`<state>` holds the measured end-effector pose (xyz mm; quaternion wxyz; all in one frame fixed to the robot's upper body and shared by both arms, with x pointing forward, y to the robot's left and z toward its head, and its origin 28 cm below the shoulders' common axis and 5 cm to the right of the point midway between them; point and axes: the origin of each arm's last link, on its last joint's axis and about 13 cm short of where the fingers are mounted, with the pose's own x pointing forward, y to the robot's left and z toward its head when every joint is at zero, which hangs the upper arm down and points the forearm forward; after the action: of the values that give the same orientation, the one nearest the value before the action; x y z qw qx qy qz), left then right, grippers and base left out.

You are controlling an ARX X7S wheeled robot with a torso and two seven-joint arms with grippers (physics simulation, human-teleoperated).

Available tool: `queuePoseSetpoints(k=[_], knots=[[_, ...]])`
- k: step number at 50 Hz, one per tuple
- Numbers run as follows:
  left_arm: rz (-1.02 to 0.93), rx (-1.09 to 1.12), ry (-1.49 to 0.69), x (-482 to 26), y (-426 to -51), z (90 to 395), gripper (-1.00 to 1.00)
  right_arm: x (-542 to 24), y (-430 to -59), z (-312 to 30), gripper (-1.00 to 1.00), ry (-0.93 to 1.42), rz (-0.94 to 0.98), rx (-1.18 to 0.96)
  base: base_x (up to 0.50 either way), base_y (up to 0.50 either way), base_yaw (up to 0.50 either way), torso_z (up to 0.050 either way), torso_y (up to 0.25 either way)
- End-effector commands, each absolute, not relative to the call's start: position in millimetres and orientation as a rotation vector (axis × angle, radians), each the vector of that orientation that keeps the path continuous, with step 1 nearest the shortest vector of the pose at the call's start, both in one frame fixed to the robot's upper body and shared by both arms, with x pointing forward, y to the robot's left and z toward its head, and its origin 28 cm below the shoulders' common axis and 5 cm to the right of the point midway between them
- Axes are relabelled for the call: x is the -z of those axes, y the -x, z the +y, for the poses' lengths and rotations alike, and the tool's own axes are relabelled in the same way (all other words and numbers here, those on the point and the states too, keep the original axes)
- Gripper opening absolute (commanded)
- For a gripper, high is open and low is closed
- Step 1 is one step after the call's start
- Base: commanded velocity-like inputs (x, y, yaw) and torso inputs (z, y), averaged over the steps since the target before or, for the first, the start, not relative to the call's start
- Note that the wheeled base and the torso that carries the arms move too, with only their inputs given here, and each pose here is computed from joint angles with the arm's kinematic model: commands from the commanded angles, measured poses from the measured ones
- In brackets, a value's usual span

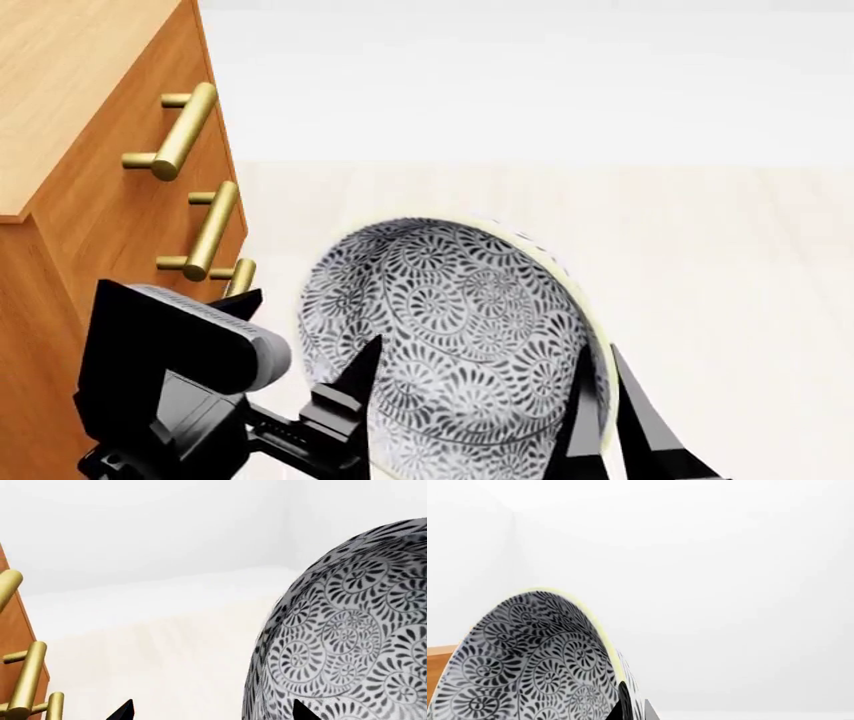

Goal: Put the bowl on top of the cabinet.

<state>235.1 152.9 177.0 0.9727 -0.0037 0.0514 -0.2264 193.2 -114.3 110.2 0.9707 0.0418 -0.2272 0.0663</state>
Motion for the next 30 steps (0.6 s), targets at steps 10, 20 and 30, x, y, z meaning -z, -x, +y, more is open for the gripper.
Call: queuePoseSetpoints(k=[10, 20, 30], knots=[[0.091, 0.382, -0.003, -171.2, -240.1, 156.9, -1.0, -114.1, -193.2, -115.4, -1.0, -0.084, -0.492, -0.139, 0.0, 0.0, 0.0, 0.0, 0.001], [0.086, 0.388, -0.009, -171.7, -238.4, 157.2, -1.0, -114.3, -194.1, -114.4, -1.0, -0.081, -0.49, -0.14, 0.0, 0.0, 0.0, 0.0, 0.0], [0.083, 0.387, -0.006, -172.8, -237.8, 157.7, -1.0, -115.1, -194.5, -114.1, -1.0, -0.079, -0.489, -0.139, 0.0, 0.0, 0.0, 0.0, 0.0]])
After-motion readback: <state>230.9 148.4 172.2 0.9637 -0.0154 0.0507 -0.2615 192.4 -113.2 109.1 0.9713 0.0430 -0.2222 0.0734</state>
